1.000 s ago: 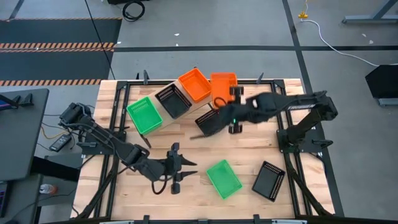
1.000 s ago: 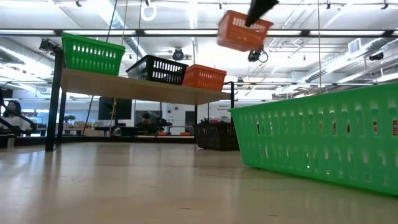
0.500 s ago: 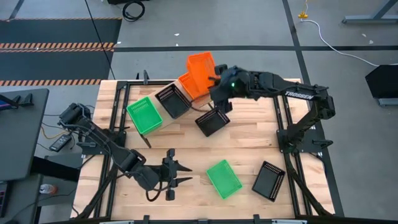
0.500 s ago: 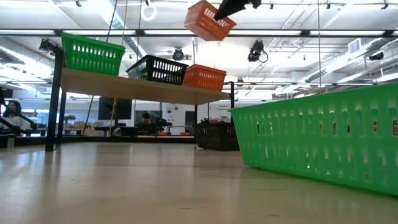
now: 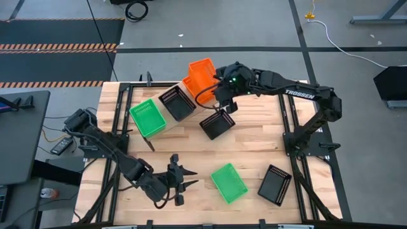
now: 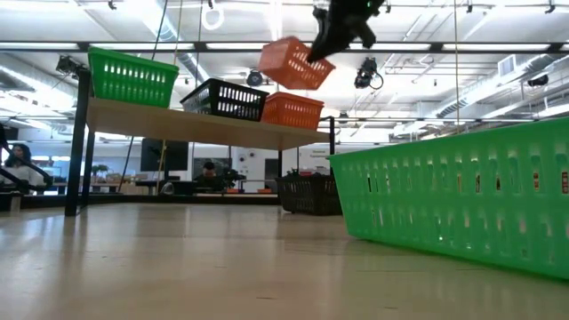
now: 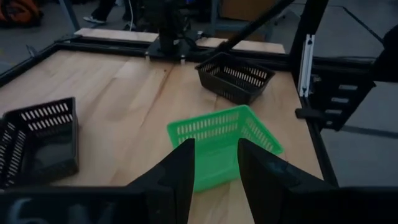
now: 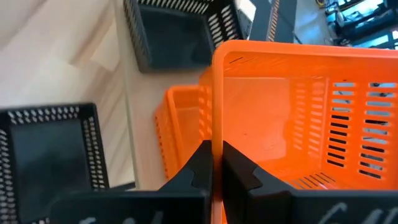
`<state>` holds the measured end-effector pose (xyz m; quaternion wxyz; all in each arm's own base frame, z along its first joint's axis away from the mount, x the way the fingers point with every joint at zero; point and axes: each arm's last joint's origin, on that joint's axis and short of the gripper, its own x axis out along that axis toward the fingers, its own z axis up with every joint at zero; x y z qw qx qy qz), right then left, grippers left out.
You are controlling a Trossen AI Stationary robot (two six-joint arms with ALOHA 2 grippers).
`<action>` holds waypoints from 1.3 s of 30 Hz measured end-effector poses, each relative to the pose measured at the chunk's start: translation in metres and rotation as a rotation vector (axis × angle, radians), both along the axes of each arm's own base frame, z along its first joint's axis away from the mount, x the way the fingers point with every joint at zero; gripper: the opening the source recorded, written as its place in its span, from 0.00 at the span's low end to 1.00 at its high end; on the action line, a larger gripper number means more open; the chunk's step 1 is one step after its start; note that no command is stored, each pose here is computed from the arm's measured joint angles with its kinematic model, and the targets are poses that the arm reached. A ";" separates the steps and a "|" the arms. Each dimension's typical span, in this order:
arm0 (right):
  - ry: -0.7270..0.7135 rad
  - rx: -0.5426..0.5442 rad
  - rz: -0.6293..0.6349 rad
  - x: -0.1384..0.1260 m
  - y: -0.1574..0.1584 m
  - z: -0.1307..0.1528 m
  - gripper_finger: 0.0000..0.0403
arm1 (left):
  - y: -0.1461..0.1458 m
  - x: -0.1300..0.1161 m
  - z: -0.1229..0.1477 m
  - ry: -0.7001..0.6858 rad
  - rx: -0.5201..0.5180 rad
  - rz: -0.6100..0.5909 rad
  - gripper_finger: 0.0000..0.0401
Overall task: Stack baskets on shelf by color
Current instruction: Stack the orange basket on the orange baskets on the shelf
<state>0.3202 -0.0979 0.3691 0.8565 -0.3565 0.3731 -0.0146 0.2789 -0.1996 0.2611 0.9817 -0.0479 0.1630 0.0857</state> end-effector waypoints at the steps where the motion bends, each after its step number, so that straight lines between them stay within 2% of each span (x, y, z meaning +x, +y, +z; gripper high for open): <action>1: 0.008 -0.010 0.005 0.000 -0.001 -0.004 0.04 | 0.000 0.000 0.001 -0.007 -0.006 0.002 0.32; 5: -0.043 -0.031 0.008 0.004 -0.006 -0.006 0.04 | 0.000 0.002 0.004 -0.041 0.010 0.019 0.32; 10: -0.078 0.001 0.041 0.006 -0.007 -0.012 0.04 | 0.000 0.003 0.008 -0.070 0.037 0.018 0.32; 18: -0.049 0.012 0.037 0.007 -0.009 -0.032 0.05 | 0.002 0.003 0.009 -0.084 0.056 0.063 0.32; 26: -0.048 -0.007 0.006 0.006 -0.013 -0.033 0.06 | 0.002 0.003 0.009 -0.083 0.070 0.067 0.32; 39: -0.038 0.044 -0.046 0.003 -0.014 -0.036 0.20 | 0.003 0.003 0.009 -0.088 0.074 0.084 0.32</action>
